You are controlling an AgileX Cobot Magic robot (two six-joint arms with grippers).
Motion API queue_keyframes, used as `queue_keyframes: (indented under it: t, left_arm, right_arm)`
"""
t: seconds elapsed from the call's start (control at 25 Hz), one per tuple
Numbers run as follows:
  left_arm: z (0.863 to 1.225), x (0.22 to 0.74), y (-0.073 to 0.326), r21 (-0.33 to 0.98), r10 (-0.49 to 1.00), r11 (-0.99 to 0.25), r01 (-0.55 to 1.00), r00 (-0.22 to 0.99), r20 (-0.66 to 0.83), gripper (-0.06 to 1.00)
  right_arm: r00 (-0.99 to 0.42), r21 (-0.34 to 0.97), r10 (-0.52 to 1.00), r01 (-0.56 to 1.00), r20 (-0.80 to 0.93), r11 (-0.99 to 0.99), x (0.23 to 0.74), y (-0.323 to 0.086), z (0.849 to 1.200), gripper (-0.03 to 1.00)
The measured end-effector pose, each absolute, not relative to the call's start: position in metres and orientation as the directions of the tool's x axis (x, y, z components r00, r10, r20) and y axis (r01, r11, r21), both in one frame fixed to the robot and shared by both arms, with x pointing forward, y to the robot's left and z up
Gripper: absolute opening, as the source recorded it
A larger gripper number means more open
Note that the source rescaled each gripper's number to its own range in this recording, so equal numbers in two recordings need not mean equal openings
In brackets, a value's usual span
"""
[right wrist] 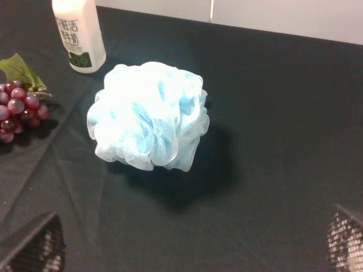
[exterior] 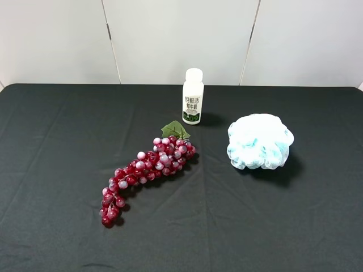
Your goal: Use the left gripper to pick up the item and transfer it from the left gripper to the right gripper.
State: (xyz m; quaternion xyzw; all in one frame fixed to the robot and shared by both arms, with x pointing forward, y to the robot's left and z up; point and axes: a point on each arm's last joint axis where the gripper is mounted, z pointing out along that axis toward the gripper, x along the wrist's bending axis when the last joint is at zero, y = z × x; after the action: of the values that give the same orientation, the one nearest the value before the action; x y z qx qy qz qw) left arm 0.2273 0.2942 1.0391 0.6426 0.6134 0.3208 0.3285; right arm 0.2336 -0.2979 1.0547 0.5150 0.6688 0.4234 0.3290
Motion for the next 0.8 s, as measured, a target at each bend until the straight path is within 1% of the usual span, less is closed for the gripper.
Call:
queue_keyframes:
  t: [0.52,0.64,0.8]
  left_arm:
    - [1.0391,0.2273,0.2942,0.816,0.999,-0.032,0.578,0.042,0.009,0.97]
    - [1.0391,0.2273,0.2942,0.816,0.999,-0.032,0.578,0.042,0.009,0.97]
    - [1.0391,0.2273,0.2942,0.816,0.999,-0.032,0.578,0.042,0.009,0.97]
  right_arm:
    - [-0.24,0.906,0.971,0.411,-0.001,0.103,0.2341,-0.2979,1.0544,1.0]
    - [-0.167,0.909,0.986,0.41,-0.001,0.071,0.2346,-0.2975,1.055,1.0]
    - [-0.018,0.91,1.0,0.415,-0.001,0.009,0.235,-0.2969,1.0552,1.0]
